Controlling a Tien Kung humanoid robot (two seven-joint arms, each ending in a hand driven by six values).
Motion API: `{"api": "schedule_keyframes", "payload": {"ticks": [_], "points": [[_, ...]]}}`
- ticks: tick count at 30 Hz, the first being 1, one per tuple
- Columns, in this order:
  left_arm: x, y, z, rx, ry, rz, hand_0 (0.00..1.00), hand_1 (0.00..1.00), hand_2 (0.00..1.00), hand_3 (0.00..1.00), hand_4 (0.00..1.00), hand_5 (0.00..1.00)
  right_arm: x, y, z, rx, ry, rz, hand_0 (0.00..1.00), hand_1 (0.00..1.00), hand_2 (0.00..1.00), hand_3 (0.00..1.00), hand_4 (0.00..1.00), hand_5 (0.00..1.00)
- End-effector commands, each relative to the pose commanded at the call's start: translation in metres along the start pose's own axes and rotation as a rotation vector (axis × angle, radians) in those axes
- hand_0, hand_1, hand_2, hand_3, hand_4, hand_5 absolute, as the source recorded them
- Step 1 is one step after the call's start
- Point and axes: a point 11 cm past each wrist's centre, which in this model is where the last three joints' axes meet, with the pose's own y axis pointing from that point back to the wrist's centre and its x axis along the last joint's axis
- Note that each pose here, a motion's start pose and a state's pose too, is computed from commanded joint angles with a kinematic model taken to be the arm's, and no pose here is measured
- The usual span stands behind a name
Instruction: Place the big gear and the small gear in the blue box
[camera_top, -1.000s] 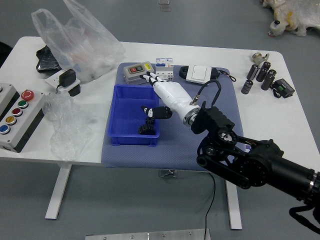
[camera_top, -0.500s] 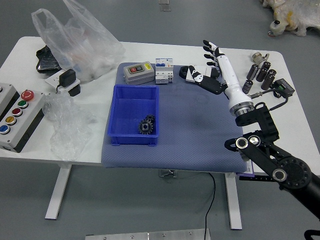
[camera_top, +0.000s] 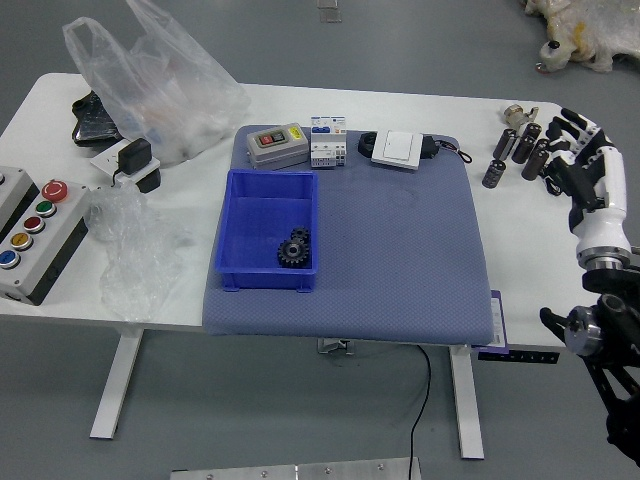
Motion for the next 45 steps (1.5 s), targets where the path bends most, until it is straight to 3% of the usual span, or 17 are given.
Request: {"api": "schedule_keyframes", "payload": {"ticks": [1,6,9,12,13,24,25,45], "points": [[0.001,0.000,0.001,-0.004,-0.001,0.000,0.623,0.411,0.442,0.638,0.658,0.365,0.006,-0.001,-0.003,0.008,-0.017,0.021,0.768,0.707,0.734,0.678,0.770,0.489],[0.000,0.000,0.006,-0.018,-0.004,-0.004,0.623,0.411,0.442,0.638,0.658,0.365,0.035,-0.008,-0.019,0.049,-0.055,0.112,0.768,0.707,0.734,0.678,0.770,0.489],[-0.001,0.000,0.005,-0.014,-0.007,-0.007,0.623,0.437,0.460,0.640,0.660,0.363,0.042,-0.008,-0.021,0.057,-0.066,0.136,0.760,0.702,0.724,0.668,0.768,0.470],[0.000,0.000,0.004,-0.011,-0.010,-0.004,0.623,0.437,0.460,0.640,0.660,0.363,0.044,-0.007,-0.021,0.057,-0.072,0.145,0.760,0.702,0.724,0.668,0.768,0.470],[0.001,0.000,0.004,-0.012,-0.011,-0.002,0.623,0.486,0.489,0.640,0.660,0.361,0.044,-0.007,-0.021,0.056,-0.072,0.146,0.762,0.699,0.721,0.666,0.769,0.435],[0.012,-0.001,0.013,-0.033,-0.022,0.012,0.623,0.487,0.498,0.640,0.661,0.358,0.046,-0.007,-0.021,0.055,-0.063,0.151,0.764,0.697,0.719,0.665,0.764,0.424],[0.013,-0.001,0.013,-0.033,-0.023,0.013,0.623,0.488,0.505,0.639,0.660,0.356,0.046,-0.007,-0.021,0.055,-0.062,0.150,0.763,0.697,0.718,0.666,0.764,0.464],[0.028,-0.002,0.014,-0.035,-0.046,0.039,0.624,0.491,0.511,0.637,0.660,0.350,0.041,-0.006,-0.023,0.063,-0.079,0.135,0.761,0.695,0.717,0.666,0.765,0.479]]}}
